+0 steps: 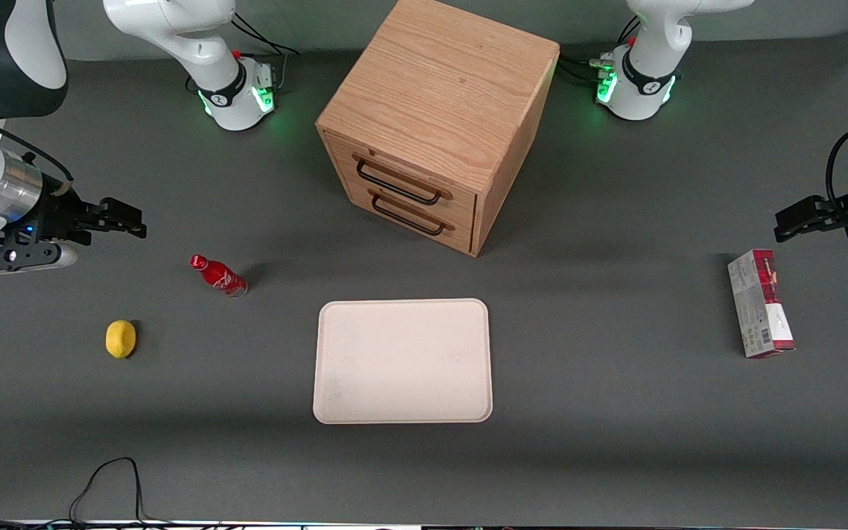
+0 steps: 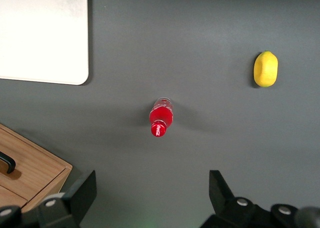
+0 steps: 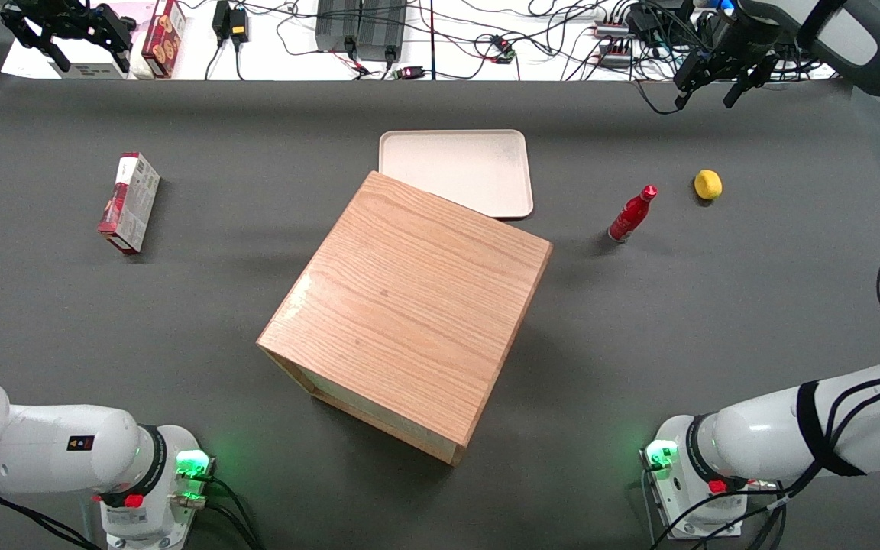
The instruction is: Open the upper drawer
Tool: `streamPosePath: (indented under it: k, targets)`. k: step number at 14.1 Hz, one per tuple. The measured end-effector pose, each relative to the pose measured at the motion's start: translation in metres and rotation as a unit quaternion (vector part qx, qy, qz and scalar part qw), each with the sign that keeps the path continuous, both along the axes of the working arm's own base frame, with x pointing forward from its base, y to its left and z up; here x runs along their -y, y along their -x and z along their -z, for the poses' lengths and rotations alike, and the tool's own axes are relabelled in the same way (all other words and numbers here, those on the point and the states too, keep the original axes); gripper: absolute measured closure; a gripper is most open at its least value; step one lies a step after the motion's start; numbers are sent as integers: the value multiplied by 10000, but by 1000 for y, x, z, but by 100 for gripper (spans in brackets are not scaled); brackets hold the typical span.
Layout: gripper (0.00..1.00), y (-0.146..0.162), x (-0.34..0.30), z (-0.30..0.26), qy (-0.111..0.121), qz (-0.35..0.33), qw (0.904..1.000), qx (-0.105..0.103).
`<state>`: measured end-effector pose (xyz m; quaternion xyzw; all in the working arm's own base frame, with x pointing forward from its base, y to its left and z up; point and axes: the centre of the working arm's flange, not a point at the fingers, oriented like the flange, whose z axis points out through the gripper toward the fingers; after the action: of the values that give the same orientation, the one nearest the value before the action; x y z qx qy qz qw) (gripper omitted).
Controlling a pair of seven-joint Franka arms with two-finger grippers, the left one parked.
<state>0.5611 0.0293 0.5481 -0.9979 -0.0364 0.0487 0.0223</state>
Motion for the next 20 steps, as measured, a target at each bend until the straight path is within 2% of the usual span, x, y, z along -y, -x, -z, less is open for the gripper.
streamPosePath:
  k: [5, 13, 16, 20]
  targets:
    - [0, 2, 0, 2, 33, -42, 10000, -82]
    - [0, 1, -23, -3, 33, -246, 9997, -28]
    - [0, -4, -26, 4, 37, -272, 9996, -77]
    - [0, -7, -69, 18, 33, -632, 9978, -190]
